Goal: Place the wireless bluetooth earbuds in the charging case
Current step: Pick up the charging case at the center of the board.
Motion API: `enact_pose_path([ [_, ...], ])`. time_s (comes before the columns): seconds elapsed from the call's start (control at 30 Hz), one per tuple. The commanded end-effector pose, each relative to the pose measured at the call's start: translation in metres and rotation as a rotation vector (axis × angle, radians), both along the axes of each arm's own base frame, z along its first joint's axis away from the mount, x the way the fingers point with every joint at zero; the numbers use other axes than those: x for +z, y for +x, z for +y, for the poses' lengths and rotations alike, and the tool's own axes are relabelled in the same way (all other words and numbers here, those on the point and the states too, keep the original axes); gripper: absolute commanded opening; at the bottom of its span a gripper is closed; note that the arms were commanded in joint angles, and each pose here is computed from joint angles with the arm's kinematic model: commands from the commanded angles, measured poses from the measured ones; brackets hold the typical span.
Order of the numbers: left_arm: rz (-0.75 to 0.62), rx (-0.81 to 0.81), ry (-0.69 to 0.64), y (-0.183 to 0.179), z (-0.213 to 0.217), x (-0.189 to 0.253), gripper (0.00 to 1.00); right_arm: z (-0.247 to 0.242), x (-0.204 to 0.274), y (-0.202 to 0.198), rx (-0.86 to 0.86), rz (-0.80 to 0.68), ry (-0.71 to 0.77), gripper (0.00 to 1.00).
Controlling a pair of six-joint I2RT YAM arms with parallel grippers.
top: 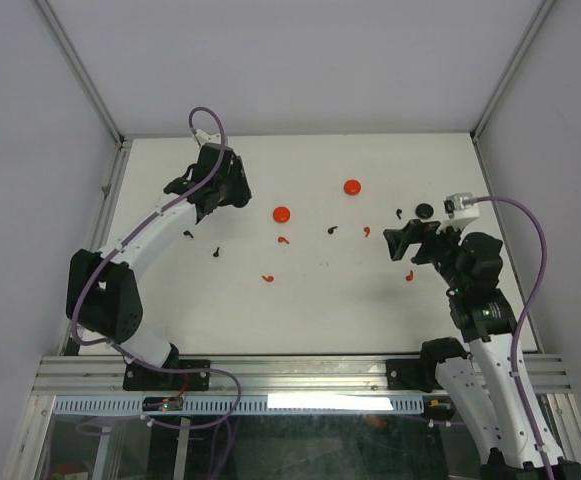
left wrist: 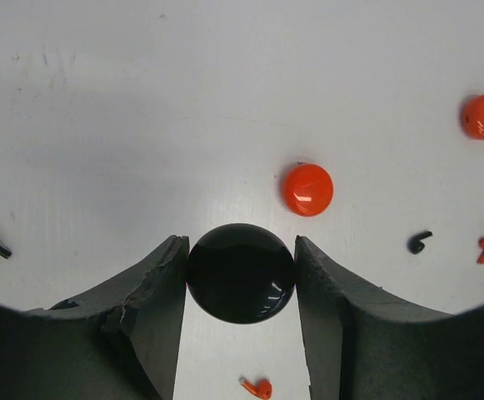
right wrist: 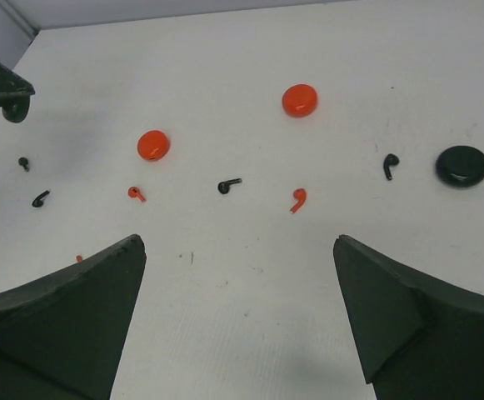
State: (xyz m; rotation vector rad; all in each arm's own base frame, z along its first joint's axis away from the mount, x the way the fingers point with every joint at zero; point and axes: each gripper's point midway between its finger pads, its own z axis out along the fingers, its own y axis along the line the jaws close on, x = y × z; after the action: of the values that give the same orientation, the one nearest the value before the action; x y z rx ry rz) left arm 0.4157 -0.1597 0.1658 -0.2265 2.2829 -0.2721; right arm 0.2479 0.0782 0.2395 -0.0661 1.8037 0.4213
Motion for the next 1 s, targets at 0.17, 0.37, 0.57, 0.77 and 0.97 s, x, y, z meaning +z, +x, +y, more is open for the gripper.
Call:
enact_pose_path([
  [0.17,-0.237,0.061,-0.193,-0.025,-0.026,0.071,0.10,0.052,0.004,0.007,0.269,-0.158,0.162,0.99],
  [0.37,-0.304,0.106,-0.267,-0.039,-0.037,0.090,0.10,0.082,0.008,0.019,0.424,-0.118,0.266,0.96],
  [0.57,-0.335,0.108,-0.376,-0.051,-0.065,0.104,0.07,0.122,0.025,0.027,0.502,-0.293,0.261,0.95],
  [0.77,-0.378,0.096,-0.408,-0.063,-0.091,0.117,0.06,0.161,0.041,0.026,0.564,-0.420,0.273,0.89],
  [0.97,-0.404,0.068,-0.426,-0.075,-0.113,0.124,0.07,0.185,0.045,0.024,0.596,-0.446,0.341,0.81],
])
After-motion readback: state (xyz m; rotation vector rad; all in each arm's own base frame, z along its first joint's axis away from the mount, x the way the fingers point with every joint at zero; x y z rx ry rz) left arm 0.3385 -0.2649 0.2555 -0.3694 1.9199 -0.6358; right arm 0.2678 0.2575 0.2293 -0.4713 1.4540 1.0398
